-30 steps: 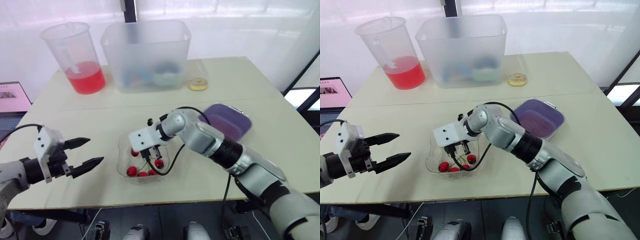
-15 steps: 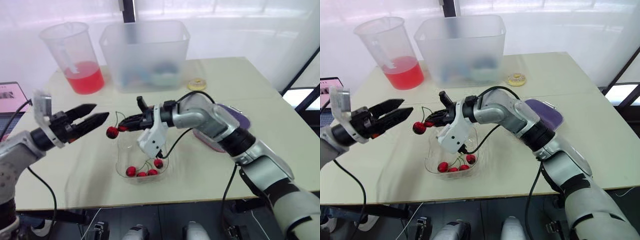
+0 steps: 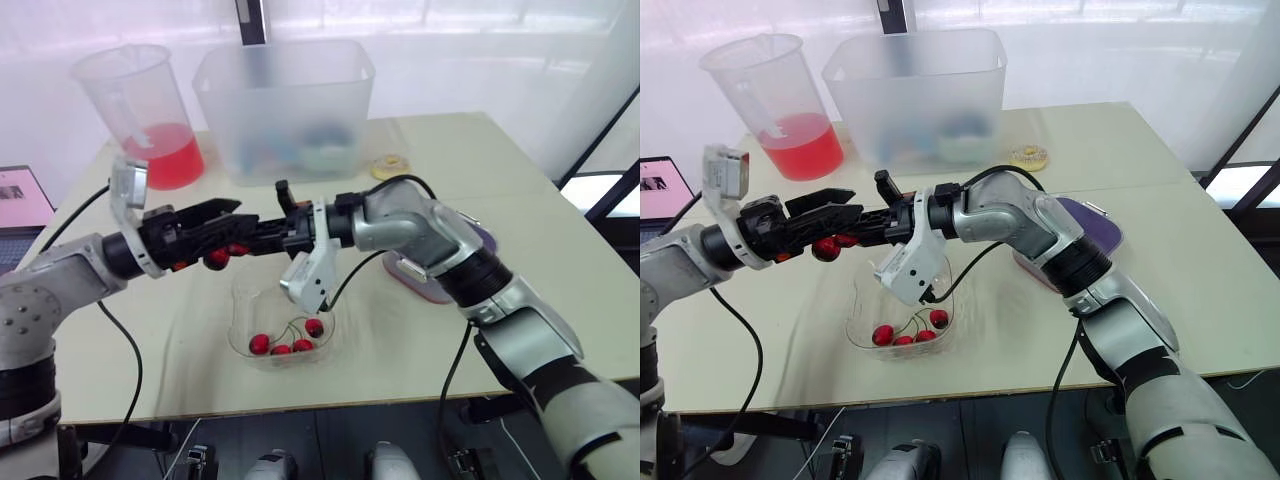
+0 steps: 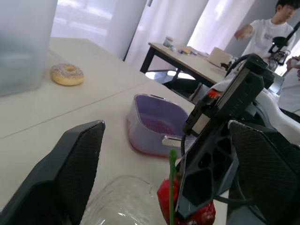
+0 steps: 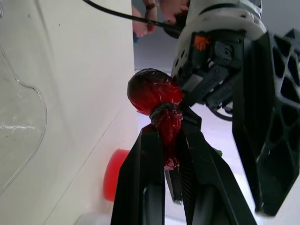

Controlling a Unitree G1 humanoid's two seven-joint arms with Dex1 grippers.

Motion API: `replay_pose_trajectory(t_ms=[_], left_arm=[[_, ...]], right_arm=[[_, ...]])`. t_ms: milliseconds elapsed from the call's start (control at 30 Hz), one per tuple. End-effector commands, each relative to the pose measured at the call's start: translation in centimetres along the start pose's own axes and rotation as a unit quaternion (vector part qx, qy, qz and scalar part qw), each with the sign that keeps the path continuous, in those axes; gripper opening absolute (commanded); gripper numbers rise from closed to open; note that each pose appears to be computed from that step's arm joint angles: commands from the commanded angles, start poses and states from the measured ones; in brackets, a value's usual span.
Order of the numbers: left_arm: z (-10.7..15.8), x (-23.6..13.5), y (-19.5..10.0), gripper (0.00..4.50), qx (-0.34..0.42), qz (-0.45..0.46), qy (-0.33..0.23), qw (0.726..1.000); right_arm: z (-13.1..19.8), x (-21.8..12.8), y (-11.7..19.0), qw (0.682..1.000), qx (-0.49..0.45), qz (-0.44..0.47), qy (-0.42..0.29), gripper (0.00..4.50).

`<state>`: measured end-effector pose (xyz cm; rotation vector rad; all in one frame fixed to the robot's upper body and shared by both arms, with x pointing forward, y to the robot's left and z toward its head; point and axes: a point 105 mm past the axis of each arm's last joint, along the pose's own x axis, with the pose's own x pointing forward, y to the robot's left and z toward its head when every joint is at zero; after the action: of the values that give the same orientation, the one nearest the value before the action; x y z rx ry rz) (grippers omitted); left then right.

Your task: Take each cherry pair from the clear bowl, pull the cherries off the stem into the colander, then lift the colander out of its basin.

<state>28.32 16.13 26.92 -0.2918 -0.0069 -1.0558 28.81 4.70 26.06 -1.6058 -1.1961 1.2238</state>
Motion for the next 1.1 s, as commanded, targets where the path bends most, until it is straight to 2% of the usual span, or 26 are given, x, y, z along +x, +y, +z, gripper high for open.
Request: replay_pose_trajectory(t_ms=[33, 133, 433, 567, 1000, 1100], left_arm=[[1.21, -0.09, -0.13, 2.6, 0.009, 0.002, -0.019, 1.0], [0.83, -0.13, -0.32, 1.1, 0.004, -0.003, -0.011, 1.0], [0.44, -0.31, -0.59, 1.1, -0.003, -0.01, -0.01, 1.0], [0.79, -0.27, -0.12, 0.09, -0.005, -0.004, -0.021, 1.0], [1.04, 0.13, -0.34, 0.09, -0.011, -0.021, -0.025, 0.999], [1.02, 0.19, -0.36, 0.0, -0.012, -0.022, -0.025, 0.999]], right_arm=[[-0.11, -0.62, -1.59, 0.999, -0.016, -0.027, 0.005, 0.0], [-0.21, -0.86, -1.61, 0.999, -0.015, -0.029, 0.007, 0.0], [-0.59, -1.27, -1.66, 0.999, -0.015, -0.03, 0.015, 0.0], [-0.64, -1.26, -1.66, 0.999, -0.015, -0.031, 0.015, 0.0], [-0.5, -1.2, -0.99, 1.0, 0.001, -0.015, 0.009, 0.0], [-0.52, -1.41, -1.21, 1.0, 0.003, -0.018, 0.009, 1.38]])
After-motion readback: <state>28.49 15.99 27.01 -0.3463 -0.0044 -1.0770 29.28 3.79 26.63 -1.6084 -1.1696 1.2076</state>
